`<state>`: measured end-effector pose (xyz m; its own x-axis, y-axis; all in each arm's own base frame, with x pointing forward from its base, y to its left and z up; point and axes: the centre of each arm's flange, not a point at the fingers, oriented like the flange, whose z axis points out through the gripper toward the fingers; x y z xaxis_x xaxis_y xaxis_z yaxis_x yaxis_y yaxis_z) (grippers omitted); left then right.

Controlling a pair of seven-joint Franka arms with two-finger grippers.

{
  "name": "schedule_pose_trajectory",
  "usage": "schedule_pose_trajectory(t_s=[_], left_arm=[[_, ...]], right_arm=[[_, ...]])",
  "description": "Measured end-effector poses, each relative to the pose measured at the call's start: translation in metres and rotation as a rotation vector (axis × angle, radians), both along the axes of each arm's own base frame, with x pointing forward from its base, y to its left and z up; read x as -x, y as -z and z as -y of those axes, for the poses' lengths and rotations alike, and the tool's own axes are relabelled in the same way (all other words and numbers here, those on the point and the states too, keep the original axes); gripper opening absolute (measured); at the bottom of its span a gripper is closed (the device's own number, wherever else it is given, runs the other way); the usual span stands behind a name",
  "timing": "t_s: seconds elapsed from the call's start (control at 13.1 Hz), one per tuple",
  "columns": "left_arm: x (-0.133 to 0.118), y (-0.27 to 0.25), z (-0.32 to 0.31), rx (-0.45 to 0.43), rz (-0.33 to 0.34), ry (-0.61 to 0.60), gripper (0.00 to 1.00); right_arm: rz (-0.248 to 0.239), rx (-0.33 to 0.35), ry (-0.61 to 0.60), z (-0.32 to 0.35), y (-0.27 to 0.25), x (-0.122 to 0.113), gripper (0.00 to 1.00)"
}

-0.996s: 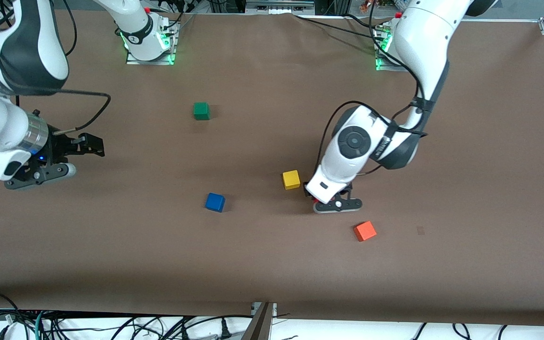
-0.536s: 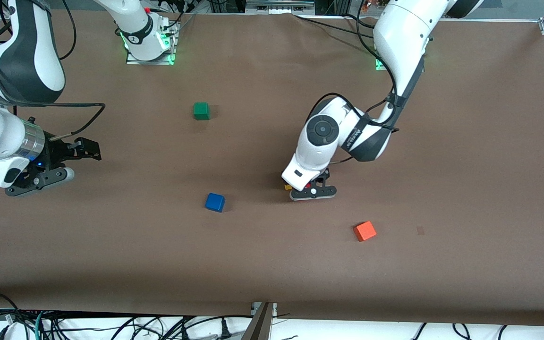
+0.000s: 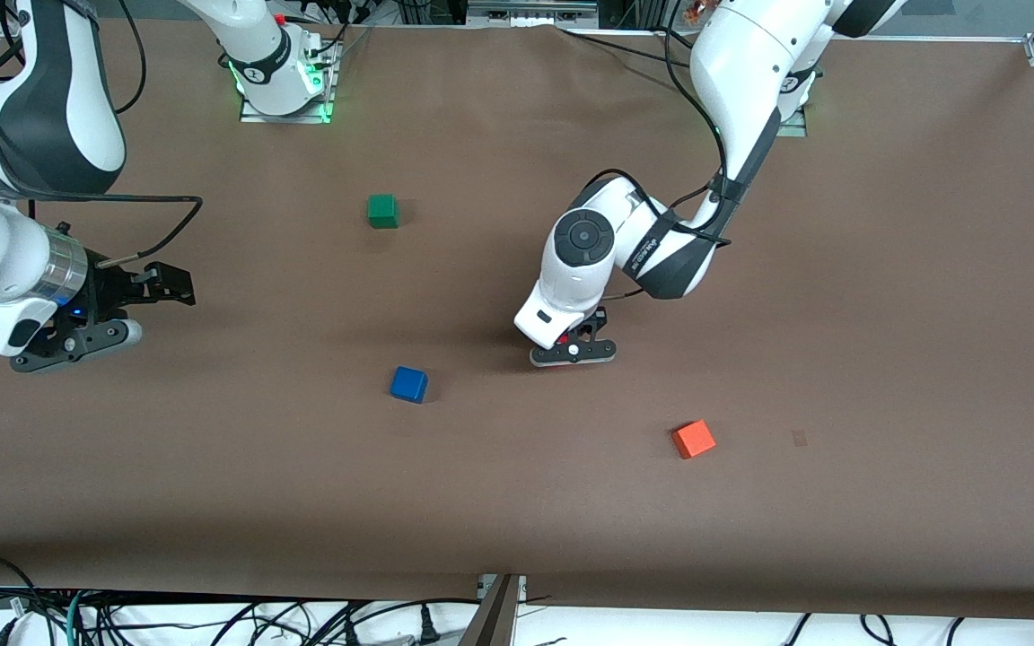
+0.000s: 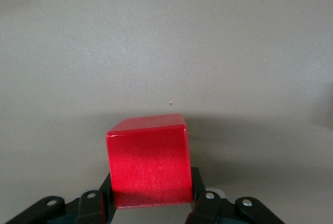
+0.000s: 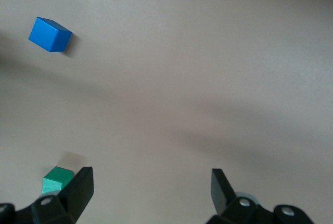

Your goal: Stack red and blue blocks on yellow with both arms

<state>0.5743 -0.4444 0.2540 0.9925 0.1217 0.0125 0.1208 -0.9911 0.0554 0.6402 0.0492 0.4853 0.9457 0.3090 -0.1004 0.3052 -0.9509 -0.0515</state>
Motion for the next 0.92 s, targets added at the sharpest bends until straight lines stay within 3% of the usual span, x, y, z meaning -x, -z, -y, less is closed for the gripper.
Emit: schedule_pose_trajectory(t_s=[0.92], left_arm=[[0.012,0.015,0.007,-0.012,-0.035,-0.039,0.56]], right_arm=[[-0.032,-0.125,0.048,0.066,0.018,-0.004,1.0]])
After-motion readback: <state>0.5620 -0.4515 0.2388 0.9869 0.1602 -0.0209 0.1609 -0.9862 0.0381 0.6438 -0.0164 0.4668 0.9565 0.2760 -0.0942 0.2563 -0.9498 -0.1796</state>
